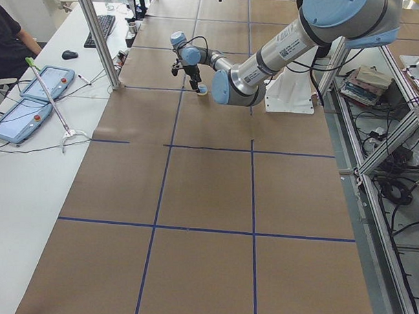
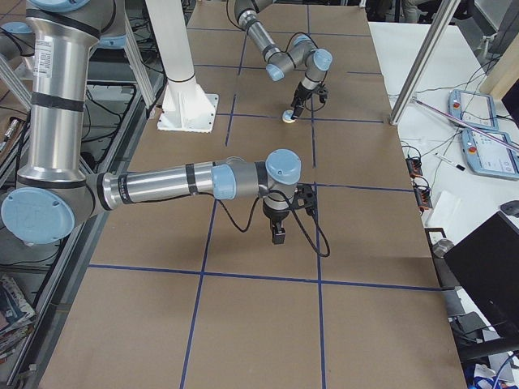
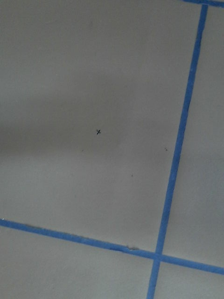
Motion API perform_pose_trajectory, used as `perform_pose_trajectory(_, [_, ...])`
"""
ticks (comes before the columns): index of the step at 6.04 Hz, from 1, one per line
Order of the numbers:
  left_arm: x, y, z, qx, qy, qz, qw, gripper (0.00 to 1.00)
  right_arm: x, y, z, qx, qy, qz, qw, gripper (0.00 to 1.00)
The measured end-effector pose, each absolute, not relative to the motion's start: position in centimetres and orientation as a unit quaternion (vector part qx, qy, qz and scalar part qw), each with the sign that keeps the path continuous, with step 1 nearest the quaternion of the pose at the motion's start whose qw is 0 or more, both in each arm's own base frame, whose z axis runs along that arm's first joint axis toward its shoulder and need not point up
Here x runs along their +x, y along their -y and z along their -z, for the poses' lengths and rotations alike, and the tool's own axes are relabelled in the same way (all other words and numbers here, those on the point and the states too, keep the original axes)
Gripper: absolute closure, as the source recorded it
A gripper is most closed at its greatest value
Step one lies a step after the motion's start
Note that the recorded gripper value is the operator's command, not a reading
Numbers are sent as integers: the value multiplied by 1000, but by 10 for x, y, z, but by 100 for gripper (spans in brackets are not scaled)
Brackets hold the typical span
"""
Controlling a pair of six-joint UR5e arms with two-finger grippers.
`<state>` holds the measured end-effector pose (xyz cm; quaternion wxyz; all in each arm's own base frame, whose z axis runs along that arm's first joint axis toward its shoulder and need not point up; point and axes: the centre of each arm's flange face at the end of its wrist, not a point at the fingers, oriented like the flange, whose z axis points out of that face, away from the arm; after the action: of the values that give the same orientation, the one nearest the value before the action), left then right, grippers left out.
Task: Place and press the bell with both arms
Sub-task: 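Withdraw the left arm while the right arm moves toward the bell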
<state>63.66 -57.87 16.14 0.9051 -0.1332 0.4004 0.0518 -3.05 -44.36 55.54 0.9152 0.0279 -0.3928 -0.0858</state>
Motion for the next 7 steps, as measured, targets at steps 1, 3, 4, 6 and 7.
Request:
perform_pose_trajectory(1, [608, 587, -153, -118, -415, -44, 901, 0, -59, 456, -530, 35, 403, 63, 912, 0])
perform_pose_trajectory(3, [516, 577, -182, -77, -446, -30, 891, 0, -127, 477, -473, 38, 431, 33, 901, 0])
perform_pose_trajectory(4, [465, 568, -205, -58, -458, -21, 887, 0, -165, 488, -435, 33, 446, 19, 894, 0])
perform_pose_trajectory(6, [376, 551, -247, -12, -467, -29, 884, 0, -253, 493, -358, 31, 463, -1, 886, 0])
perform_pose_trajectory(7, [335, 539, -273, 10, -464, -42, 885, 0, -304, 484, -320, 32, 467, -8, 884, 1])
